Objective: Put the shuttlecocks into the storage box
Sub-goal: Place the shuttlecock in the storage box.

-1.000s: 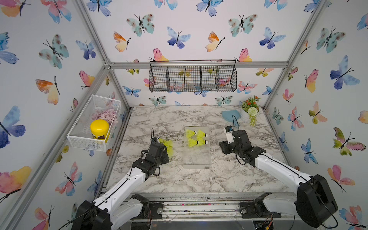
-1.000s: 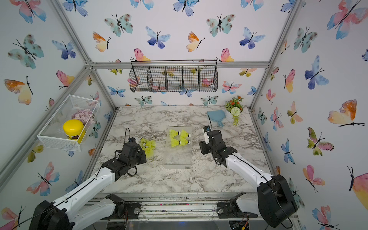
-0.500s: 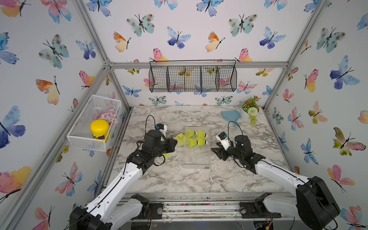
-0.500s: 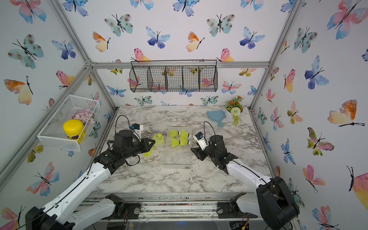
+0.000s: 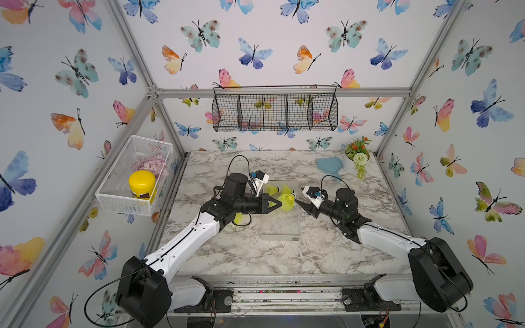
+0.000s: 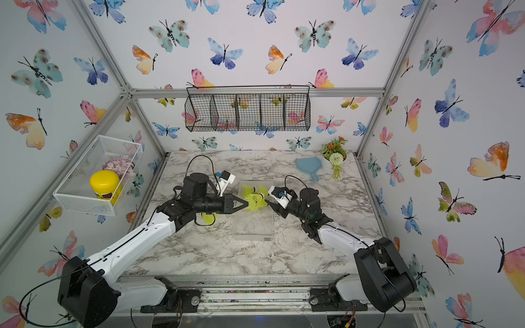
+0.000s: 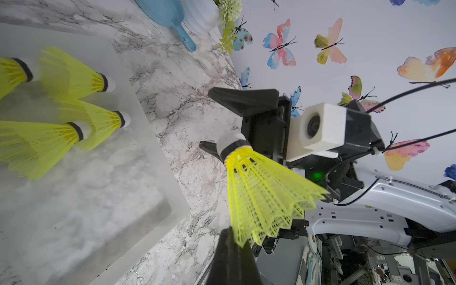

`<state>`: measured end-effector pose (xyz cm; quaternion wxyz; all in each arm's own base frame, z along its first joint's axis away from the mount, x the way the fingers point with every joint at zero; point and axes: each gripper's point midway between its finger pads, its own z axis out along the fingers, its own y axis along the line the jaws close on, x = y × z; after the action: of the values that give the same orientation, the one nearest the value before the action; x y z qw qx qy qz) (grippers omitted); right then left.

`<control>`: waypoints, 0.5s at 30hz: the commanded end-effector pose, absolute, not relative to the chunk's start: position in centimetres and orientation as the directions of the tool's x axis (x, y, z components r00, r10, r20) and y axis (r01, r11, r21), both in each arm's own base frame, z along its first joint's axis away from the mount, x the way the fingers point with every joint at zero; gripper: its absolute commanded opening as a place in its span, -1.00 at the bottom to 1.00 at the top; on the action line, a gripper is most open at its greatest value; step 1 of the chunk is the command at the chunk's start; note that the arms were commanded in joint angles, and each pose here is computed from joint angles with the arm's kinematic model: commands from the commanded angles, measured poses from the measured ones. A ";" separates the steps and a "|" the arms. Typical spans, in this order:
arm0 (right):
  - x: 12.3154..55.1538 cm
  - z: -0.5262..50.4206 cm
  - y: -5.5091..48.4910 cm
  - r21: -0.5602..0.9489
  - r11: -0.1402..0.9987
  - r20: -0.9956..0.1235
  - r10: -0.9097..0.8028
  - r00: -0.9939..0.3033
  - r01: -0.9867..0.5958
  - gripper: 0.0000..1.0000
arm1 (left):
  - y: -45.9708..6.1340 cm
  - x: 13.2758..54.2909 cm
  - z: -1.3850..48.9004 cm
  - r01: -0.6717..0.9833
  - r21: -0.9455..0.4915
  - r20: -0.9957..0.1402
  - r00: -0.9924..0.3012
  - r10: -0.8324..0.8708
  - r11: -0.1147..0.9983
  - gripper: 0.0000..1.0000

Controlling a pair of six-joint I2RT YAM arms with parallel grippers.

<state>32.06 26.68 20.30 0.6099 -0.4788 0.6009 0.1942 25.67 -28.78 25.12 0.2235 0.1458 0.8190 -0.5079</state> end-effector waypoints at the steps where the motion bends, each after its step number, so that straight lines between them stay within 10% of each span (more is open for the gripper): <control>1: 32.0 23.2 27.5 -0.440 0.427 -0.893 -0.301 0.334 -0.790 0.18 | -29.7 25.1 26.2 0.506 -0.773 -0.533 -0.845 0.041 0.383 -1.00; 15: 29.0 22.3 28.7 -0.473 0.247 -0.865 -0.315 0.392 -0.846 0.06 | -30.8 25.8 24.6 0.470 -0.787 -0.496 -0.867 0.045 0.398 -1.00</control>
<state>29.94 28.18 20.86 0.6018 -0.5535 0.5355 0.2115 25.73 -30.20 23.59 0.1963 0.1494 0.8218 -0.5136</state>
